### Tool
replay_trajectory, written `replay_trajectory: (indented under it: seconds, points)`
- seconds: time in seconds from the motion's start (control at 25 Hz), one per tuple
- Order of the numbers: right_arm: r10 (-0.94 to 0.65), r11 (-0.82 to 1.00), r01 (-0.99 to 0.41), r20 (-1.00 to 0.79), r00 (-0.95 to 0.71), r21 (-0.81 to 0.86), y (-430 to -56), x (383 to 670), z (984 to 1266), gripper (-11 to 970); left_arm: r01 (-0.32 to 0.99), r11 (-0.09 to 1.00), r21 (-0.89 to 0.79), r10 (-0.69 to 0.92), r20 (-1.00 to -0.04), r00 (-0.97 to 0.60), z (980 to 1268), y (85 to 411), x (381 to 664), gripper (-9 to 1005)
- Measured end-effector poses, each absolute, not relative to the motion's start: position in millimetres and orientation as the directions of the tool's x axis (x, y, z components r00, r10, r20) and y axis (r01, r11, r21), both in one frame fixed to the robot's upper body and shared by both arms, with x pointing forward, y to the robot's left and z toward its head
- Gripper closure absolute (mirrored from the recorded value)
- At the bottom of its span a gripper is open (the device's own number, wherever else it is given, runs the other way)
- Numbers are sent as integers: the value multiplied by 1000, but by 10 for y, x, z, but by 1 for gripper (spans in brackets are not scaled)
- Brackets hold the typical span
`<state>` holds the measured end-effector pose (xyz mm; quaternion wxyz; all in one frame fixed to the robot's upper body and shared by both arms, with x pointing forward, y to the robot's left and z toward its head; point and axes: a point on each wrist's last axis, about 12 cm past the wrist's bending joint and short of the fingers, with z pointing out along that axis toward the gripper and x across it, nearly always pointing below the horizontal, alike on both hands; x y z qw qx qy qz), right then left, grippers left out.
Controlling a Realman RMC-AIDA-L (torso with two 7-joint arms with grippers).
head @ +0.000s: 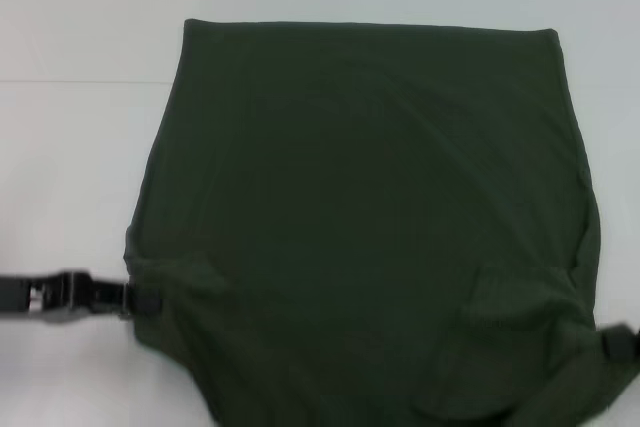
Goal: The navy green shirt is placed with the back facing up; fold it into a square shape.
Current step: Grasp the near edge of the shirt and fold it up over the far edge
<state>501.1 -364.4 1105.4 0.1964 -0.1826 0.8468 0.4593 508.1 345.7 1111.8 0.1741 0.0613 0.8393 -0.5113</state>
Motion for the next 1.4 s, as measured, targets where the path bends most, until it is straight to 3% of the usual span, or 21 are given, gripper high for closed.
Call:
replay_trajectory:
  seconds: [0.28,0.6,0.76,1.4]
  points:
    - [56,519,-505,-617,-785,689,-3734,5084,11124,933,277,498,-822,-279,-455,-846,11163,3598,5247,962]
    - [197,536,-482,-658,-726,693,-3748,5187,11099,933,237,501,-833,-418,-472,-776,11099,3645,5363,962]
    - [320,567,-417,-656,-684,711,-3789,5249,11015,932,241,495,-835,-458,-487,-744,11052,3622,5396,961]
    - [429,670,-296,-680,-594,681,-3701,5606,10911,932,279,555,-784,-495,-581,-647,10914,3397,5654,961]
